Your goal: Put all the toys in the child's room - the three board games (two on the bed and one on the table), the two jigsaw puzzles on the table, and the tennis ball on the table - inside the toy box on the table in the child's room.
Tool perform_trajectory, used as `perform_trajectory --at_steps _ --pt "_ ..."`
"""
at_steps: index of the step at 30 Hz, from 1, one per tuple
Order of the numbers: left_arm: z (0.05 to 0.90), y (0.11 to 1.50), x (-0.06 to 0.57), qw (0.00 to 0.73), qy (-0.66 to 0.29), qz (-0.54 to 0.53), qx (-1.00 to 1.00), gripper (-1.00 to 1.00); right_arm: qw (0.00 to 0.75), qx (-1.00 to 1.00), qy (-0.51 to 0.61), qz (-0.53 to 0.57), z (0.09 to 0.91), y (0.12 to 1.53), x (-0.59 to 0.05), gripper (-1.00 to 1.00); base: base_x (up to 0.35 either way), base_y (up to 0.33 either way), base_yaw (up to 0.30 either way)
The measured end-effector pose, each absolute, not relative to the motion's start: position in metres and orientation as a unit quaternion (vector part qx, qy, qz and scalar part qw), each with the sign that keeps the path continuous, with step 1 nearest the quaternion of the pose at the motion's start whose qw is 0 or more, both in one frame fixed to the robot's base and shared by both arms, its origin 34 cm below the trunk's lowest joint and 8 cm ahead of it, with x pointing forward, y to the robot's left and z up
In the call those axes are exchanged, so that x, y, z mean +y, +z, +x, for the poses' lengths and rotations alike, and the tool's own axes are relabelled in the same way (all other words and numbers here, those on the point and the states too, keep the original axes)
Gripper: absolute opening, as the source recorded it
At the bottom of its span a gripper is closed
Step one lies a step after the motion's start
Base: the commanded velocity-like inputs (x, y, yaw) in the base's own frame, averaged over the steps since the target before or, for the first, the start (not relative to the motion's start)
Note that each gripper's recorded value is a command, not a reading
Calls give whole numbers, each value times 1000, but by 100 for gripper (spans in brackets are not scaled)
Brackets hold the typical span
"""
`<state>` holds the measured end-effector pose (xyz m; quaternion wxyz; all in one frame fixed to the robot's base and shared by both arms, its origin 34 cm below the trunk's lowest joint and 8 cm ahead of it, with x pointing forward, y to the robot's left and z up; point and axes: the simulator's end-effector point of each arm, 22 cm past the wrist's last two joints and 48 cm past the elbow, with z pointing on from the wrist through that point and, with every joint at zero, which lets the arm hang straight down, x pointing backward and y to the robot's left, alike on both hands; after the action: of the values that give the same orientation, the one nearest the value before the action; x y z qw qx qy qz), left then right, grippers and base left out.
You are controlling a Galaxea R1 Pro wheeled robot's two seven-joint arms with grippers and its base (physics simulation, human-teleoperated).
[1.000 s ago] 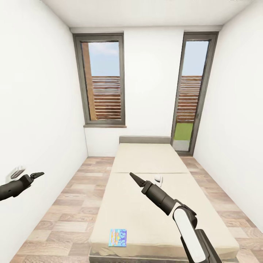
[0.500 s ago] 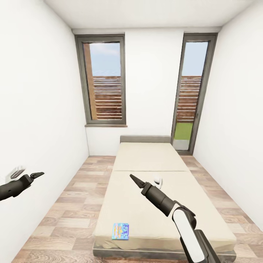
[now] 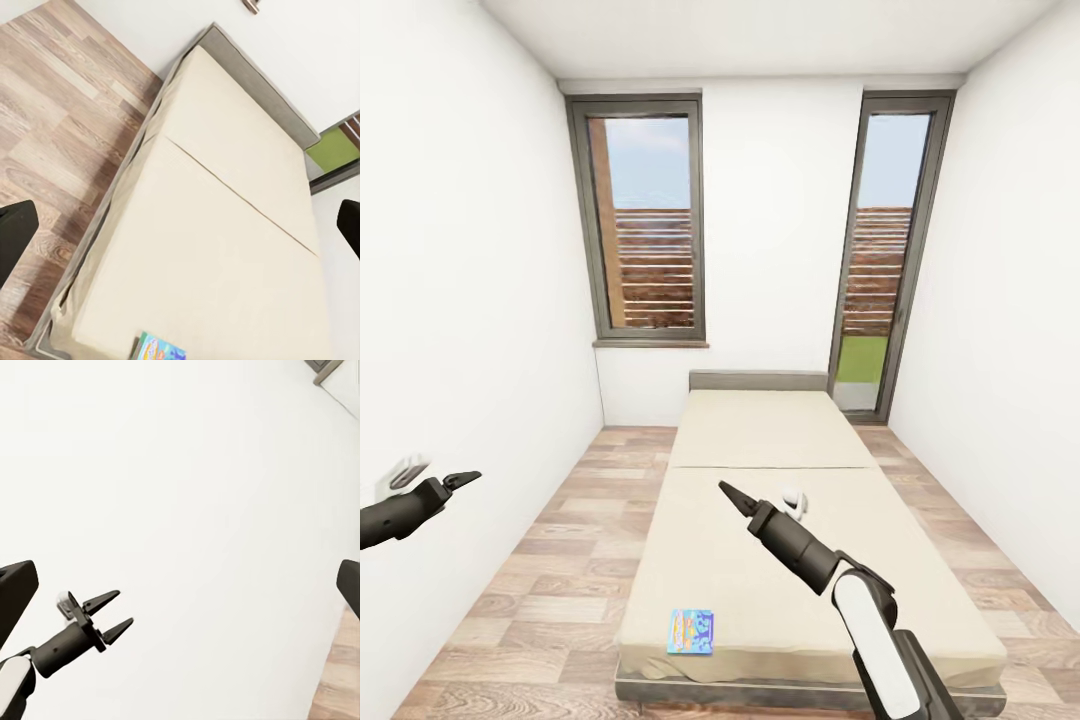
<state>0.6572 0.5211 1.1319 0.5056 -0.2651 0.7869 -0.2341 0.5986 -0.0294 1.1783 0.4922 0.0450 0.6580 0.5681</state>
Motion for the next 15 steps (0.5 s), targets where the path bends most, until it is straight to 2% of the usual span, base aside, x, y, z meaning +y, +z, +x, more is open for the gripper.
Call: perform_trajectory --at_steps 15 --pt "658 1131 518 504 -238 -265 787 100 427 692 573 101 602 1154 -38 100 0 0 0"
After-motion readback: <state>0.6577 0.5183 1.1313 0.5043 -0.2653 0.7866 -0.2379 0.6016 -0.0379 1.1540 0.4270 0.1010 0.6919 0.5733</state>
